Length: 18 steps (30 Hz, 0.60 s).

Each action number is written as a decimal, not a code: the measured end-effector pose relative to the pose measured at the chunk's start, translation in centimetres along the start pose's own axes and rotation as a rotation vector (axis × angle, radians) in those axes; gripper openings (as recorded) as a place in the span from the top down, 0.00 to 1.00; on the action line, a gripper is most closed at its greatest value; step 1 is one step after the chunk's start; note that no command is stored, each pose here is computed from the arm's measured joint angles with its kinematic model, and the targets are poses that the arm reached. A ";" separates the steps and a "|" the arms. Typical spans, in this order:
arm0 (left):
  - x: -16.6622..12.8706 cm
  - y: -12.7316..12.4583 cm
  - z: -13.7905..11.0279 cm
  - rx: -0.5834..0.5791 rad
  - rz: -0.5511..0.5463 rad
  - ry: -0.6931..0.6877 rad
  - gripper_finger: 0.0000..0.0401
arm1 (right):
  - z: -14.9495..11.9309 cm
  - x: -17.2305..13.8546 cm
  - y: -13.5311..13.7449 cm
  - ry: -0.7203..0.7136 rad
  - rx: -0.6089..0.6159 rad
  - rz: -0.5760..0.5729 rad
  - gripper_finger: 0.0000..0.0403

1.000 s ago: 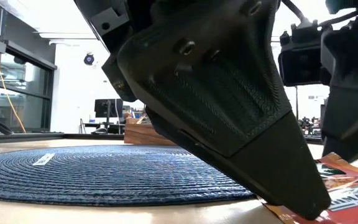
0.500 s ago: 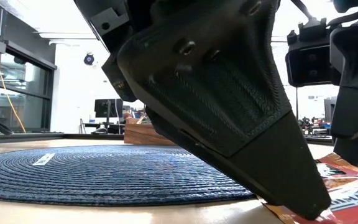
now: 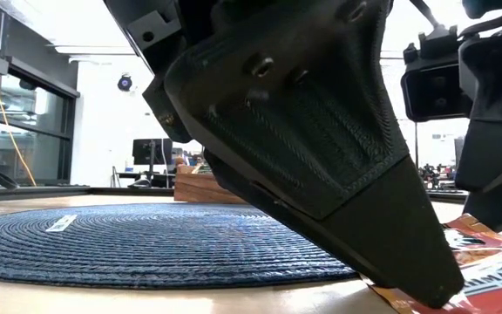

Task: Pick & Place Tea
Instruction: Put the orange tea bag into the right section of the wooden organizer

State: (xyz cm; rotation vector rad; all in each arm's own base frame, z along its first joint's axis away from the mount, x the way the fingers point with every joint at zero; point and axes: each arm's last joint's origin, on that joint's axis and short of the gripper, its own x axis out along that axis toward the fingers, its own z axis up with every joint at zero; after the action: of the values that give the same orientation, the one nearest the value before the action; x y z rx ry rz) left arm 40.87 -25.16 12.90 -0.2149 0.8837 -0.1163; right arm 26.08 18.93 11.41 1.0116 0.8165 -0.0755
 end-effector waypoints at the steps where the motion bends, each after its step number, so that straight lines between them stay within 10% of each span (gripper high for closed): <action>1: 0.0 0.0 0.0 0.000 0.000 0.000 0.71 | 0.0 0.0 0.0 -0.005 0.006 -0.001 0.62; 18: 0.0 0.0 0.0 -0.002 0.003 -0.004 0.71 | -0.4 2.6 0.9 0.038 -0.014 -0.004 0.65</action>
State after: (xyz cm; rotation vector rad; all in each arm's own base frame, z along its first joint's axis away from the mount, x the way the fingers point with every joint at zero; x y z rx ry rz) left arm 40.87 -25.17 12.91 -0.2156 0.8807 -0.1118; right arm 28.08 20.49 10.29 1.0013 0.8524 -0.0541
